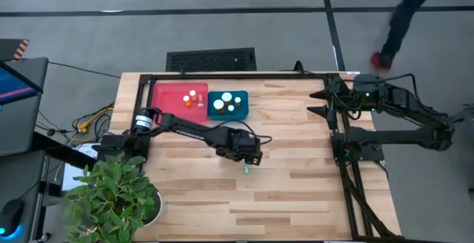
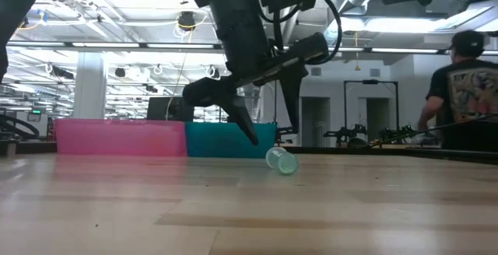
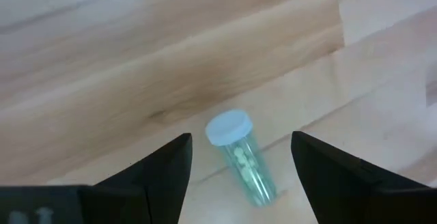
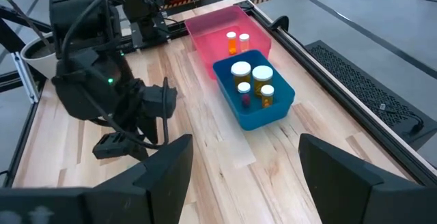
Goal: Pick and place medicine bottles into bin by pill shape (circle, oval)
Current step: Put the green tablet bottle into the pink bin
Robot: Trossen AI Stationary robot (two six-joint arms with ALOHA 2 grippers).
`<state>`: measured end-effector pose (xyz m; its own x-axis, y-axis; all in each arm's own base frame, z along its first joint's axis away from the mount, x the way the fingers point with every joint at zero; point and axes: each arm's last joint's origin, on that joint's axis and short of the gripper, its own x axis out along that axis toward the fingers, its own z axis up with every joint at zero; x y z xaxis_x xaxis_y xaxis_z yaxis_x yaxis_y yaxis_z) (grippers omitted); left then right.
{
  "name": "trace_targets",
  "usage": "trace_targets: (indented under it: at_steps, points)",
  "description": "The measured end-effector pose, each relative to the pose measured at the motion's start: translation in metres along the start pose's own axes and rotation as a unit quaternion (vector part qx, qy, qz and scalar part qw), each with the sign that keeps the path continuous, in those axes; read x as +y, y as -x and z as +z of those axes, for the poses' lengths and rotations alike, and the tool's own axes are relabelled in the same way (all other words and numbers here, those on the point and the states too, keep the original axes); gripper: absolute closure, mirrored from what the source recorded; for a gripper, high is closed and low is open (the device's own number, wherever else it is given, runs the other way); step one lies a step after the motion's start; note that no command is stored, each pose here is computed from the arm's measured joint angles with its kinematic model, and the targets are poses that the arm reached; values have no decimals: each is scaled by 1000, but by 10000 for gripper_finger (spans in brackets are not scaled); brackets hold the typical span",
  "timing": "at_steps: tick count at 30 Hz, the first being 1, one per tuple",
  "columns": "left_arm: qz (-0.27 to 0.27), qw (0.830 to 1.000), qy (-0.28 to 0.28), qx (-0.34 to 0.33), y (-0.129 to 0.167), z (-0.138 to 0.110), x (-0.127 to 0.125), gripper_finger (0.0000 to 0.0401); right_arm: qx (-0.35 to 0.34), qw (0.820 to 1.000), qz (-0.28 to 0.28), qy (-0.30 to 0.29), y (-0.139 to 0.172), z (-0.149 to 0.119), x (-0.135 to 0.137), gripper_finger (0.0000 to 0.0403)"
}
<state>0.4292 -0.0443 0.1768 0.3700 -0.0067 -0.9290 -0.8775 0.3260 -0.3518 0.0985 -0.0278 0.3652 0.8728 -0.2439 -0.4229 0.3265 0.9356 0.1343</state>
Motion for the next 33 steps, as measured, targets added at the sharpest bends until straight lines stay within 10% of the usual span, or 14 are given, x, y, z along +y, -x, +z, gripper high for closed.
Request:
trace_targets:
  at_steps: [24,33]
  points:
    - [9,999,31,1,-30,1,1,161,20,1000,3,11,2,-5,1,127]
    - [13,1000,25,12,-32,6,3,231,20,1000,3,14,2,-5,1,127]
